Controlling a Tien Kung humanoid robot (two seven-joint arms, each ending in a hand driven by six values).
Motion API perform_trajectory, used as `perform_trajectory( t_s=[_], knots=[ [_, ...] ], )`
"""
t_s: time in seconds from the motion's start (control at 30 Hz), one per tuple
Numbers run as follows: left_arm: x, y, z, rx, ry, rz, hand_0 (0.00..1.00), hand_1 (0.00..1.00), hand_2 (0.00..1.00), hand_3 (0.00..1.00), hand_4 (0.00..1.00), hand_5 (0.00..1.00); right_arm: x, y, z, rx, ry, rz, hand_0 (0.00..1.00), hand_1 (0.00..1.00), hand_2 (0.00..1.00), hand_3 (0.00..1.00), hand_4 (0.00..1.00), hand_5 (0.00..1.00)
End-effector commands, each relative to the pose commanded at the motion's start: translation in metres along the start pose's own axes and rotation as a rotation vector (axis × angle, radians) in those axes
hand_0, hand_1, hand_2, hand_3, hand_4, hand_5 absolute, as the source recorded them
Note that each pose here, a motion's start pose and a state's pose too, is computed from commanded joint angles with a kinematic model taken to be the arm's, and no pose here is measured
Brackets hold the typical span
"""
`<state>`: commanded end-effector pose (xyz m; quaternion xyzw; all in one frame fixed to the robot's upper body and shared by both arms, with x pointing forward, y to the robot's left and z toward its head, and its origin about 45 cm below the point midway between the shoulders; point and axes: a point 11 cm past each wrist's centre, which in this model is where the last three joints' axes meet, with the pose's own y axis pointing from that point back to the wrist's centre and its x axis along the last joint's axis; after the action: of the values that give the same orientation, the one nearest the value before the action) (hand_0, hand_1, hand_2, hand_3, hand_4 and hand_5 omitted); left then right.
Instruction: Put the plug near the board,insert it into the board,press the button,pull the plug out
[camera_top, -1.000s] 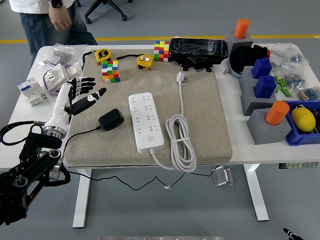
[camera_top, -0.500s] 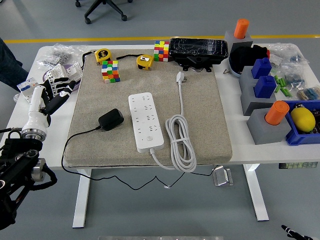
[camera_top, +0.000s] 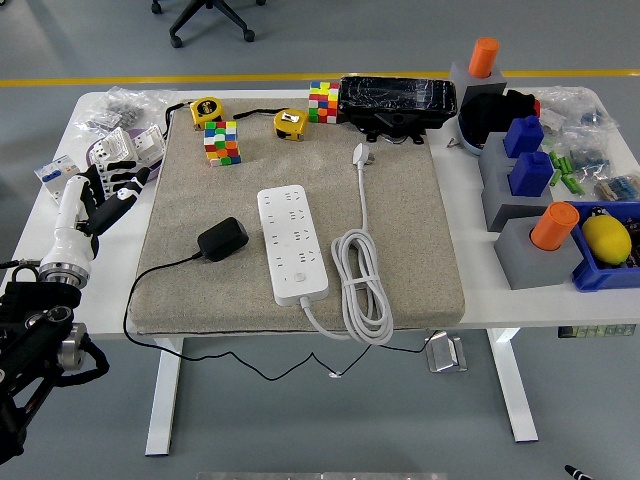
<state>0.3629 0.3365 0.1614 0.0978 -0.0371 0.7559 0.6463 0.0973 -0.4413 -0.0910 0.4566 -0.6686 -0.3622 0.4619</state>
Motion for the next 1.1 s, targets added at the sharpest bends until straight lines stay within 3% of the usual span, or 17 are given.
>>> perform_trajectory(
  t_s=[0.1,1.1],
  knots=[
    [0.0,0.001,-0.004,0.032,0.023,-0.003,0.561,0.574,0.557,0.577,0.804,0.389,0.002,0.0,0.0,-0.002,0.007,0.002,0.604,0.643,0.642,0.553,0.946,0.494],
    [0.0,0.019,-0.029,0.107,-0.02,-0.041,0.565,0.575,0.565,0.578,0.792,0.394,0.012,0.004,0.035,-0.072,0.043,0.013,0.605,0.644,0.647,0.554,0.947,0.496]
  ],
)
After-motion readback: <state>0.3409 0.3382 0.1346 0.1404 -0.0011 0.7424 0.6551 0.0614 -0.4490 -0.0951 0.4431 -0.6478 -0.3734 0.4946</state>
